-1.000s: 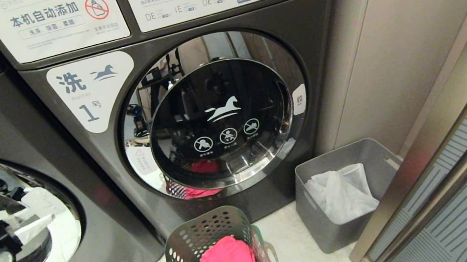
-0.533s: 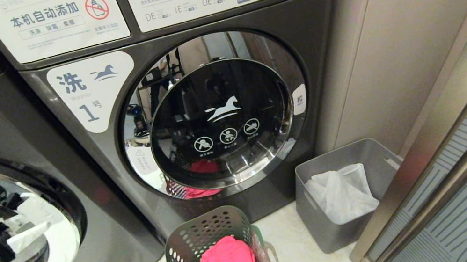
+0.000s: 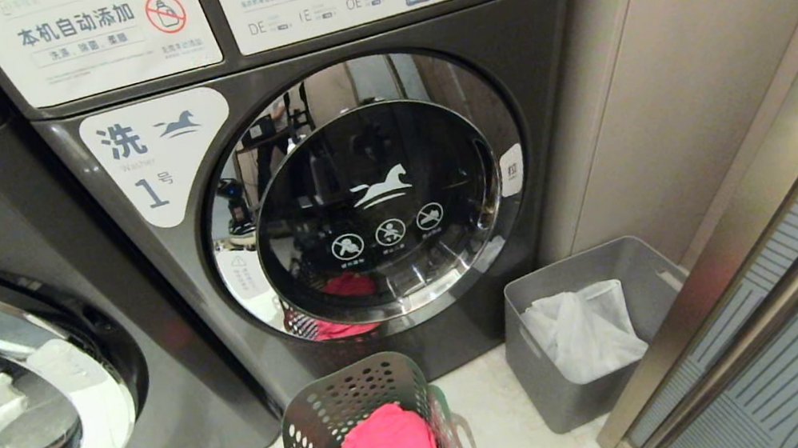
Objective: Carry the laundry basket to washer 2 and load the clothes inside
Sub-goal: Open the lid of the washing machine
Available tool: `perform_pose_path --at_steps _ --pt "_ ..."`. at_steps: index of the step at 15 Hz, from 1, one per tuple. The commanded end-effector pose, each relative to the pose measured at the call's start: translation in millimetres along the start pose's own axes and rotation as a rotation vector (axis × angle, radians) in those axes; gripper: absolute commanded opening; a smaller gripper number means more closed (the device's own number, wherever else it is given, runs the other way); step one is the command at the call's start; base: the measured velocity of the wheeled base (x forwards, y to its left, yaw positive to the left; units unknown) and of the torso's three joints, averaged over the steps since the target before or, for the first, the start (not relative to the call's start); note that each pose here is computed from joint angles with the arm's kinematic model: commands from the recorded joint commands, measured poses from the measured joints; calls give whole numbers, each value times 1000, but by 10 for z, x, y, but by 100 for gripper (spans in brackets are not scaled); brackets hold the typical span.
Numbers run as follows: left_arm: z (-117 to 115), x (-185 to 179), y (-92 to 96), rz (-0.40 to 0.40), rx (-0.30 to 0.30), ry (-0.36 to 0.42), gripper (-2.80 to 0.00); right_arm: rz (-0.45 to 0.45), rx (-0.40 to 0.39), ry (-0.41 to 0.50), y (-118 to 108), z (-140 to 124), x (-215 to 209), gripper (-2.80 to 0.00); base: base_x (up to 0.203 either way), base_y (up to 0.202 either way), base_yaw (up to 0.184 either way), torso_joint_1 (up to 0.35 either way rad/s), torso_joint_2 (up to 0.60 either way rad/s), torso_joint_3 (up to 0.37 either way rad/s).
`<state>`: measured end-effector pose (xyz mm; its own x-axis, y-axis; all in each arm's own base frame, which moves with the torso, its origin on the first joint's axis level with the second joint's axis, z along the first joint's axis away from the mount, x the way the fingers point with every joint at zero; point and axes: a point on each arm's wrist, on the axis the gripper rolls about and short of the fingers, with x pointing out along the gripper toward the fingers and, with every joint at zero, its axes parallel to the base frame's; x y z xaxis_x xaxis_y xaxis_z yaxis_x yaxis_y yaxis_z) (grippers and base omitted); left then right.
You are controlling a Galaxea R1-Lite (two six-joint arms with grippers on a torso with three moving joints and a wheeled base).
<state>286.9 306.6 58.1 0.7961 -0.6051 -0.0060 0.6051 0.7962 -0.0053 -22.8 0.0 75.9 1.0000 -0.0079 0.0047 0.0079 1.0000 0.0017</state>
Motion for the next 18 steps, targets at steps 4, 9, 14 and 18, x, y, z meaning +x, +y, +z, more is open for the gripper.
perform_pose_path --at_steps 4,9,14,18 --pt "614 -1228 -370 304 113 10 0 0 0 0 0 0 0 -280 0 0 0 0 0 0" --pt "1932 -1985 -1618 649 413 117 0 0 1 0 0 0 0 -280 0 0 0 0 0 0" --pt "3229 -1186 -3149 933 585 108 0 0 0 0 0 0 0 -280 0 0 0 0 0 0" --pt "3378 -564 -3691 812 397 -56 0 0 1 0 0 0 0 -280 0 0 0 0 0 0"
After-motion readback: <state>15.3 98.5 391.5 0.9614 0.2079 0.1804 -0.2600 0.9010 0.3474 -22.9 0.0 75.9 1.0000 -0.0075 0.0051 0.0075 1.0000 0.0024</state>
